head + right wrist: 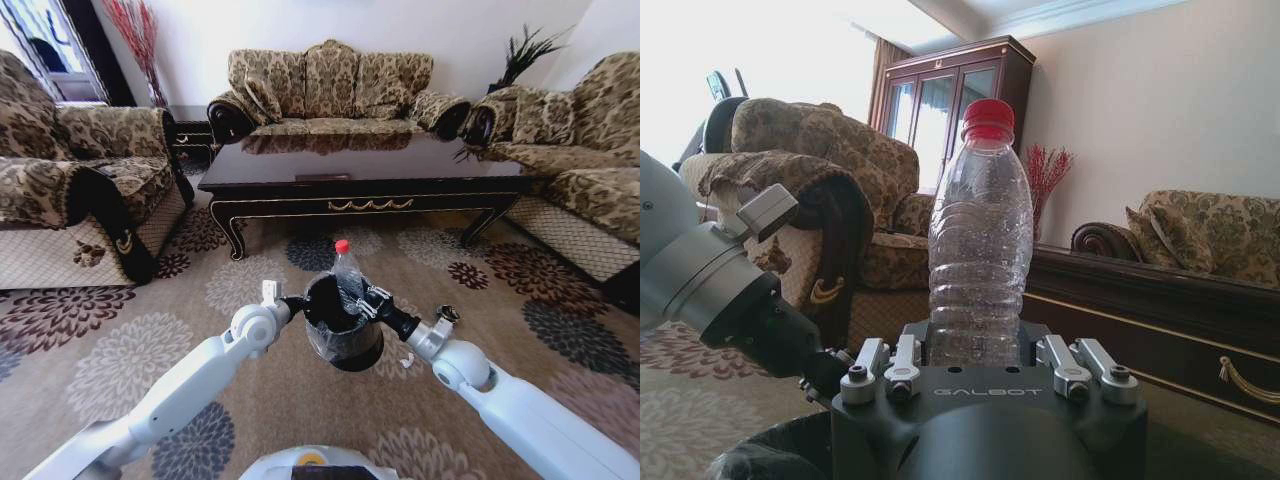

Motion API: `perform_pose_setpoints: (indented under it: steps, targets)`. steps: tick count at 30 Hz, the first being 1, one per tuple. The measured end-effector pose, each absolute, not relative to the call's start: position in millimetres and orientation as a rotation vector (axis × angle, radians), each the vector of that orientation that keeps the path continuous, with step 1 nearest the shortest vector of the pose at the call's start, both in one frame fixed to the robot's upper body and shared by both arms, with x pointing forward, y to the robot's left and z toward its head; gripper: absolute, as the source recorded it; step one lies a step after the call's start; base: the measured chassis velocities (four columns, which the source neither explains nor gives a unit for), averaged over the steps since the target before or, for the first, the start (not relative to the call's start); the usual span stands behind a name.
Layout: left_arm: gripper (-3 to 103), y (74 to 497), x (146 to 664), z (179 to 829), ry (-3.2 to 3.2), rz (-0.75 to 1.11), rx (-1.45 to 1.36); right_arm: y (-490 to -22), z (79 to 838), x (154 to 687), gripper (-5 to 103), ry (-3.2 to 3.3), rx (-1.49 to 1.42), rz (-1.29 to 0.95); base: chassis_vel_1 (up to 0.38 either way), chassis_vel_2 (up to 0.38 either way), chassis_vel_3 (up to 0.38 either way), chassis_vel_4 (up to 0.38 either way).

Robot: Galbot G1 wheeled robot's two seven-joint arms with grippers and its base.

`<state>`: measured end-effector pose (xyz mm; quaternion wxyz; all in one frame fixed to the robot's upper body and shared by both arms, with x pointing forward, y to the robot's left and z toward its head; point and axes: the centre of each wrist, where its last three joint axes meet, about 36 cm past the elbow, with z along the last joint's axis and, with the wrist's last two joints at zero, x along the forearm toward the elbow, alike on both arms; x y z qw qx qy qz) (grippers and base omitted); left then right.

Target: Move to the front of the table and pick up the trash from the floor, then place it into the trash bin.

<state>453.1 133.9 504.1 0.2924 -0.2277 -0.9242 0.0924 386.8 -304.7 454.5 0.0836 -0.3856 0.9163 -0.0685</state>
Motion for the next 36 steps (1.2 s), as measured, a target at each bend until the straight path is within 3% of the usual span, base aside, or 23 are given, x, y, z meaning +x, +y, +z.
perform_pose_setpoints:
  steps: [4,6,8,9,13,18,36]
  targets:
    - [3,134.5,453.2,505.2,-2.466,0.246,-0.608,-305.6,453.5,384.9,63,2.736,-1.165,-0.197,0.0,0.0,0.0,0.0]
    - [3,134.8,453.3,505.6,-2.467,0.245,-0.608,-305.4,453.3,384.0,63,2.736,-1.167,-0.194,0.0,0.0,0.0,0.0]
    - [3,136.1,453.4,506.2,-2.47,0.243,-0.606,-304.3,453.0,381.0,73,2.737,-1.175,-0.181,0.0,0.0,0.0,0.0]
    - [3,136.1,453.4,506.2,-2.47,0.243,-0.606,-304.3,453.0,381.0,73,2.737,-1.175,-0.181,0.0,0.0,0.0,0.0]
    - [3,138.8,453.5,506.3,-2.475,0.239,-0.599,-301.9,453.9,375.3,95,2.733,-1.191,-0.165,0.0,0.0,0.0,0.0]
    - [3,143.0,452.9,505.2,-2.48,0.245,-0.584,-301.0,462.8,374.9,100,2.716,-1.186,-0.135,0.0,0.0,0.0,0.0]
    - [3,196.0,432.9,496.4,-2.522,0.243,-0.403,-317.8,505.4,413.0,100,2.726,-0.932,0.01,0.0,0.0,0.0,0.0]
